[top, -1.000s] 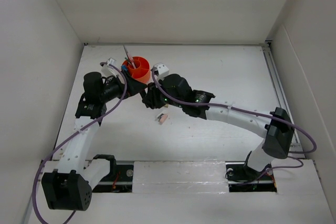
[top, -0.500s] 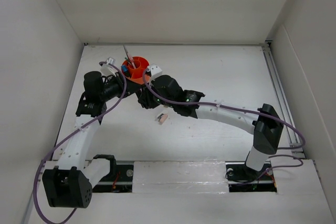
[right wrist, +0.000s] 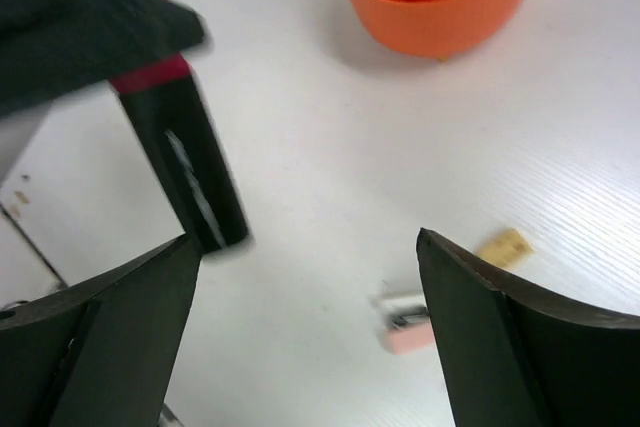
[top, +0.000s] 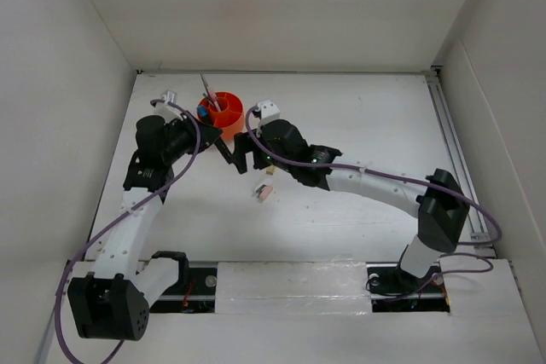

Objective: Sort the stationery into containers
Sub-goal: Place the pen in the storage box.

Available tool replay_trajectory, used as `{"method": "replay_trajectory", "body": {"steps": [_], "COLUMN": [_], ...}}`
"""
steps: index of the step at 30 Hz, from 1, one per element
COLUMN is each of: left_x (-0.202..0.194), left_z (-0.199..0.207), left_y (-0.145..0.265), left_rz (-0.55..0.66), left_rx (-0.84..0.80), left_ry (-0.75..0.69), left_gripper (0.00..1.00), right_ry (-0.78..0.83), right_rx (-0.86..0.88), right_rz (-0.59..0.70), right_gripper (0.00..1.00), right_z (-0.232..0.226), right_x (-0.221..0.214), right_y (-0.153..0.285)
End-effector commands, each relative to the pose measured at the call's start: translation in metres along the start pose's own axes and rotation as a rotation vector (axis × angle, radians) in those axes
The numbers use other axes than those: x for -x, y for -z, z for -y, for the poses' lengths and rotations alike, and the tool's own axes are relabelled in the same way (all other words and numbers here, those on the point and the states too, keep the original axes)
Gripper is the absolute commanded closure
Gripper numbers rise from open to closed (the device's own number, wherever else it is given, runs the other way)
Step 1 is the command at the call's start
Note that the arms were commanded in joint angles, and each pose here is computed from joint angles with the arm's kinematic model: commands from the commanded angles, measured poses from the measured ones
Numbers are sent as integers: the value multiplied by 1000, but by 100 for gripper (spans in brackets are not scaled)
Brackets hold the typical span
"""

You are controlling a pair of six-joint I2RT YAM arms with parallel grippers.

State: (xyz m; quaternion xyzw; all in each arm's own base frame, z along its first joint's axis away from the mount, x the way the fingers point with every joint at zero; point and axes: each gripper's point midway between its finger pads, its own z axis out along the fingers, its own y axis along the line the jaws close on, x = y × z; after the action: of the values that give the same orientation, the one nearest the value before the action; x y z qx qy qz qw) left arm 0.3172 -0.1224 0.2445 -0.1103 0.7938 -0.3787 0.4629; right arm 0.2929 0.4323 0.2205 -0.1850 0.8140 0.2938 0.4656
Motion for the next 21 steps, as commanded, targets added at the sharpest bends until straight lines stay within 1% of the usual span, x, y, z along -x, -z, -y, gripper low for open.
{"method": "replay_trajectory", "body": {"steps": [1,2,3,4,5,6,7,8,9,11,12,14,15,16,17,19,21], "left_x": [52,70,81,90,108,120,131,136,152,164,176,188,193,199,200,204,204], "left_z": [-2,-7,-10,-17,-15,-25,-28,-36,-33,-39,-30,-35,-47,-43,-45,-55,-59], "left_y": [-5,-4,-4,-7,-7,-5,-4,-8,-6,-14,-15,-19,-26,-30,-36,-47,-56], "left_rz": [212,282,323,356,436,509,559,581,636,659,688,704,698,686,677,657,644], "left_rx": [71,126,153,190,188,239,254,282,296,326,307,332,346,315,315,334,332], "left_ry": [-20,-6,-7,-17,-28,-13,-27,-33,-50,-92,-115,-168,-177,-195,-213,-246,-258], "left_gripper": [100,100,100,100,100,100,100,100,100,100,100,100,100,100,100,100,100], "right_ry": [-31,-36,-35,-39,-39,-43,-39,-46,-46,-43,-51,-50,-56,-55,-55,-69,-67], "right_rx": [-35,-33,-49,-40,-40,-49,-59,-42,-43,-49,-46,-38,-13,-14,-1,23,29], "right_rz": [112,117,89,111,111,116,92,130,128,114,143,139,170,166,162,193,184], "right_gripper": [5,5,5,5,5,5,5,5,5,4,4,4,4,4,4,4,4], "right_z": [24,29,42,41,44,51,58,56,59,68,71,75,72,74,74,71,71], "right_x": [36,36,21,27,24,22,7,16,13,-3,4,-5,2,-1,-4,4,1], "right_y": [33,38,42,56,62,69,74,92,100,114,132,145,161,167,173,190,198]}}
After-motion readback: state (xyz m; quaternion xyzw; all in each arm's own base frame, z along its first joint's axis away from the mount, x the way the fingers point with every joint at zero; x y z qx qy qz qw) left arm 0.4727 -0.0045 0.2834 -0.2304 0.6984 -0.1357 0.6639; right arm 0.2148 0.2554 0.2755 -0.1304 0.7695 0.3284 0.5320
